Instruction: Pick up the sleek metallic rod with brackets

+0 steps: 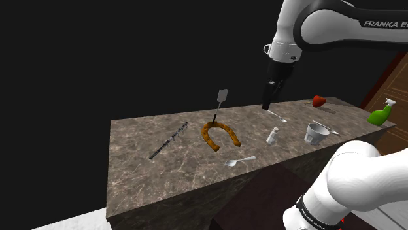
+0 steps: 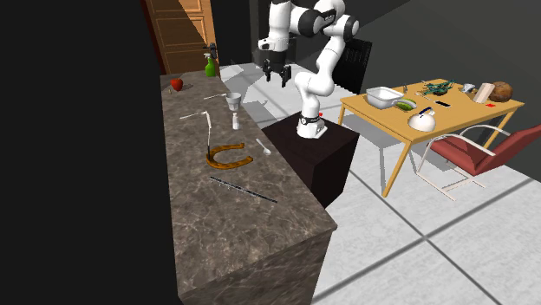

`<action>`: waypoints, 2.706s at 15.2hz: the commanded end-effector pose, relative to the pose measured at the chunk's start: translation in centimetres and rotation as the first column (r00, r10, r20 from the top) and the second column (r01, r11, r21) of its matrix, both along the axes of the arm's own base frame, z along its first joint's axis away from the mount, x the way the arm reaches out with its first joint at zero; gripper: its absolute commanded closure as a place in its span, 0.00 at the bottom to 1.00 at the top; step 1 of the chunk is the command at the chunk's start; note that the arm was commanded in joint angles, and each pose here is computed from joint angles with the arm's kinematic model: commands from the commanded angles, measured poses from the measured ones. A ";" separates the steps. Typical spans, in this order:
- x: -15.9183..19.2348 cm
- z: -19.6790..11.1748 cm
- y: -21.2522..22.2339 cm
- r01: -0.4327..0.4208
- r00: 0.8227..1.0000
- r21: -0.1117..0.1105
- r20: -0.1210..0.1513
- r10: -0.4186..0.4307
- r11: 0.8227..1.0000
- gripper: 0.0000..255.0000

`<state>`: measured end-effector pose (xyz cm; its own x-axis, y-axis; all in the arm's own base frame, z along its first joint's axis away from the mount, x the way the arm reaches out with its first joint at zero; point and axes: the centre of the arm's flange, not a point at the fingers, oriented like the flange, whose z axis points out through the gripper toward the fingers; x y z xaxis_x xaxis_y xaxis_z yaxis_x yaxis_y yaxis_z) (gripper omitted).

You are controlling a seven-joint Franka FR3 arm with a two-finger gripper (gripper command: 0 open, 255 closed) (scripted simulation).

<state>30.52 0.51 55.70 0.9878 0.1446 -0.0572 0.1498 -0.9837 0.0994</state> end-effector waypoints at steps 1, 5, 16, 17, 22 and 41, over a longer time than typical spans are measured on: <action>0.0 0.0 0.0 0.000 1.000 0.000 0.000 0.000 1.000 0.00; 1.9 -3.4 3.4 0.129 0.992 0.006 0.016 -0.129 0.992 0.00; 9.5 -12.3 11.2 0.464 0.884 0.033 0.053 -0.465 0.885 0.00; 10.4 -13.1 11.8 0.492 0.868 0.036 0.056 -0.494 0.870 0.00; 14.9 -17.0 14.2 0.625 0.776 0.053 0.069 -0.627 0.779 0.00; 34.6 -30.7 16.4 0.952 0.268 0.128 0.089 -0.959 0.278 0.00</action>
